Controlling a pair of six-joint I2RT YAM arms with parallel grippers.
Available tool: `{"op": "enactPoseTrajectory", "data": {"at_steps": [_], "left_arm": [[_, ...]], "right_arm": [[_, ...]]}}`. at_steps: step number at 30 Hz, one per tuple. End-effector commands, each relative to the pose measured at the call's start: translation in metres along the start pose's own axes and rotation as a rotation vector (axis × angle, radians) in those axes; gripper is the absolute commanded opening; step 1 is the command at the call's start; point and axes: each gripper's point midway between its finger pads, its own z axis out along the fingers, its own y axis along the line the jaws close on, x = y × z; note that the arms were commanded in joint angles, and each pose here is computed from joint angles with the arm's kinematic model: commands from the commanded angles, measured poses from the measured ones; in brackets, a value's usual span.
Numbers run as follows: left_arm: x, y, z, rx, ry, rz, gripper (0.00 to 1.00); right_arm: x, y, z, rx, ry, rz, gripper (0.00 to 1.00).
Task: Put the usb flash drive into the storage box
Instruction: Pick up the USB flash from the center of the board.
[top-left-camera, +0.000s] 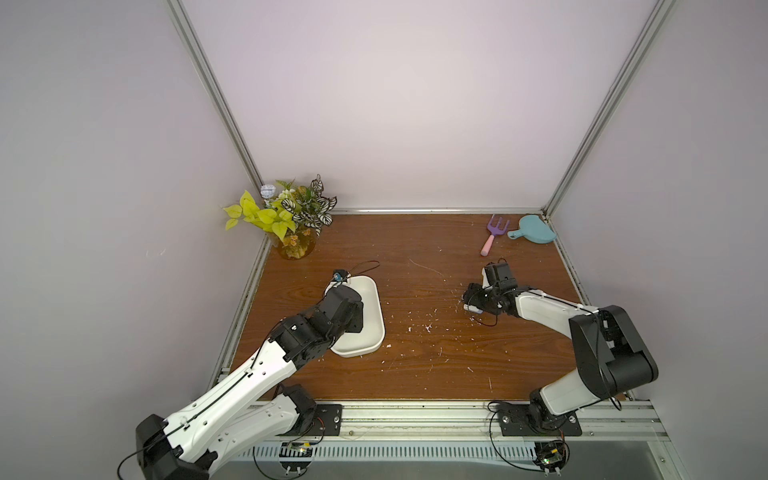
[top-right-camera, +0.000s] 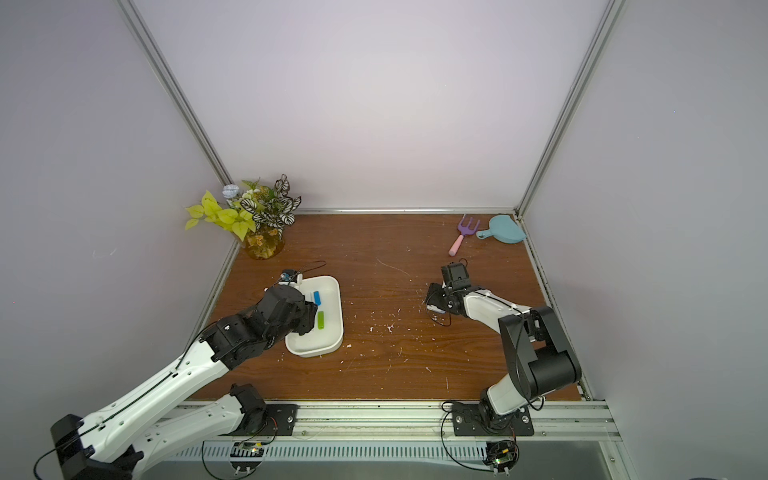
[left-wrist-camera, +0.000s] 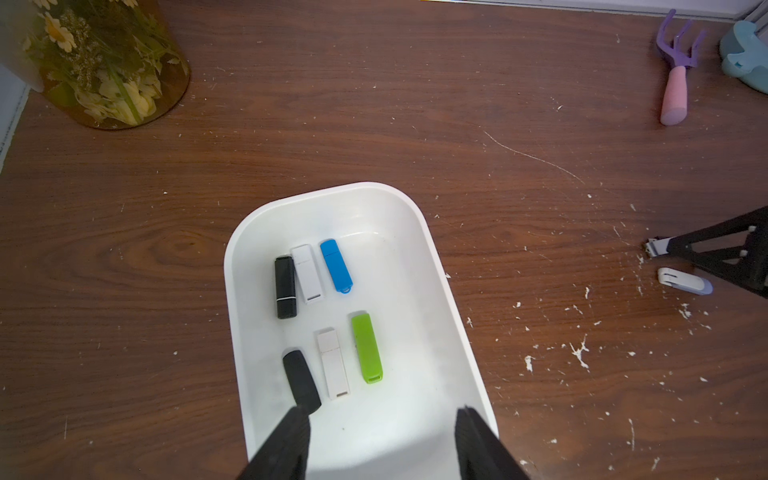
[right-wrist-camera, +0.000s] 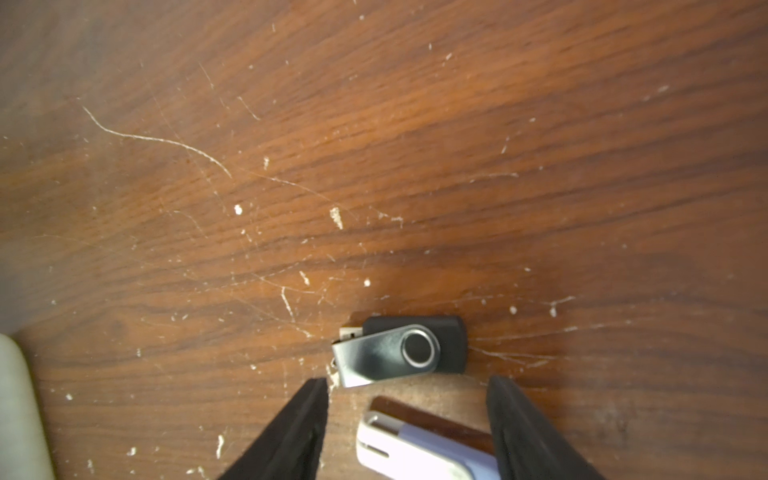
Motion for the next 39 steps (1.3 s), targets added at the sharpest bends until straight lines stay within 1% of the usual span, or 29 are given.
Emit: {"op": "enactPoseTrajectory", "data": {"at_steps": [1, 7, 10, 14, 17, 22, 25, 29, 34, 36, 39], "left_arm": [[0.005, 0.011, 0.002, -0.045, 0.008, 0.012, 0.56], [0.005, 0.011, 0.003, -0.048, 0.01, 0.012, 0.56], [0.006, 0.011, 0.004, -0.052, 0.012, 0.013, 0.56], [0.006, 0.011, 0.005, -0.053, 0.017, 0.014, 0.56], [0.006, 0.011, 0.005, -0.055, 0.017, 0.014, 0.56], [0.006, 0.012, 0.005, -0.057, 0.015, 0.013, 0.56], [0.007, 0.012, 0.005, -0.057, 0.018, 0.013, 0.56], [0.007, 0.012, 0.005, -0.058, 0.016, 0.012, 0.56], [0.006, 0.012, 0.005, -0.057, 0.015, 0.011, 0.56], [0.007, 0.012, 0.005, -0.058, 0.015, 0.01, 0.56], [0.007, 0.013, 0.005, -0.059, 0.014, 0.008, 0.56]], "right_arm": [[0.002, 0.009, 0.002, -0.032, 0.016, 0.016, 0.66], [-0.008, 0.017, 0.017, -0.026, 0.032, 0.007, 0.65], [-0.013, 0.022, 0.024, -0.029, 0.044, -0.003, 0.61], [-0.013, 0.033, 0.034, -0.018, 0.068, -0.05, 0.58], [-0.012, 0.039, 0.038, 0.011, 0.083, -0.099, 0.57], [-0.01, 0.038, 0.032, 0.086, 0.065, -0.16, 0.56], [-0.011, 0.029, 0.025, 0.173, 0.038, -0.209, 0.56], [-0.003, 0.022, 0.021, 0.195, 0.057, -0.237, 0.55], [0.003, 0.015, 0.016, 0.233, 0.061, -0.275, 0.47], [0.005, 0.013, 0.017, 0.249, 0.07, -0.29, 0.4], [0.004, 0.013, 0.021, 0.261, 0.073, -0.305, 0.34]]}}
